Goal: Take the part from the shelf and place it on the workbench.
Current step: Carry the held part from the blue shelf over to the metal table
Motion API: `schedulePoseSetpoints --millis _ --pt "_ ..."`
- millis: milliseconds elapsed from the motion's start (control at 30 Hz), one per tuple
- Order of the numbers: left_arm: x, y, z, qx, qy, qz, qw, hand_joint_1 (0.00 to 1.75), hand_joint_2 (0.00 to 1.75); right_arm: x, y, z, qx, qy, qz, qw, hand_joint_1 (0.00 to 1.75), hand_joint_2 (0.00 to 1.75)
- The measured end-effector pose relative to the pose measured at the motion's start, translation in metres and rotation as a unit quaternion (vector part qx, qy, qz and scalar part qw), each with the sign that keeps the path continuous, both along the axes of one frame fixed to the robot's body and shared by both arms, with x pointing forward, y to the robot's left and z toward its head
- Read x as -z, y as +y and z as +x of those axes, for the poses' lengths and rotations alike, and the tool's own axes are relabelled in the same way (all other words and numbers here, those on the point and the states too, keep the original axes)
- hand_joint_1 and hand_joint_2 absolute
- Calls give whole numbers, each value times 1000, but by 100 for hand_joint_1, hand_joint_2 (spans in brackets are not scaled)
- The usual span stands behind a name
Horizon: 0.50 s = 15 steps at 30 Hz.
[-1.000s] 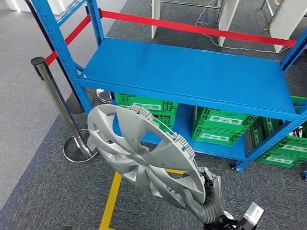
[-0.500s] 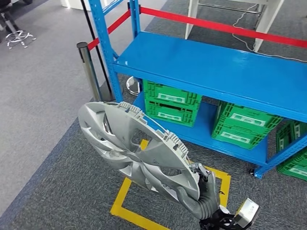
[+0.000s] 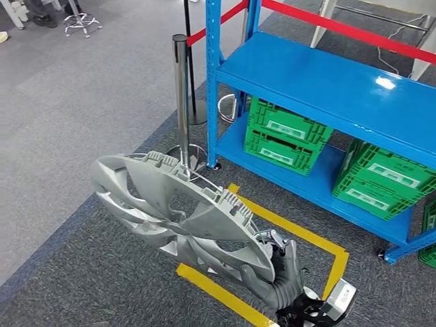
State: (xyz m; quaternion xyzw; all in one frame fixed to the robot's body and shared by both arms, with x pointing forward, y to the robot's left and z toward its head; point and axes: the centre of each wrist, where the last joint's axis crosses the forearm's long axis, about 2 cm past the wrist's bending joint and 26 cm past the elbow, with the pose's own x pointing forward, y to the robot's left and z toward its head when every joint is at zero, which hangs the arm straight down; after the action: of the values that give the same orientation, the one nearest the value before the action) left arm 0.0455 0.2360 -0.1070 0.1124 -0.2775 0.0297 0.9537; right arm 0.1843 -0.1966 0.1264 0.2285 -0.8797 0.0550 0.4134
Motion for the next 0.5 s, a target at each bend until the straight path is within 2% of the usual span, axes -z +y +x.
schedulePoseSetpoints --millis 500 --pt "0 -3 -4 21 -16 -3 1000 0 175 -5 7 4 -12 -15 -12 1000 175 175"
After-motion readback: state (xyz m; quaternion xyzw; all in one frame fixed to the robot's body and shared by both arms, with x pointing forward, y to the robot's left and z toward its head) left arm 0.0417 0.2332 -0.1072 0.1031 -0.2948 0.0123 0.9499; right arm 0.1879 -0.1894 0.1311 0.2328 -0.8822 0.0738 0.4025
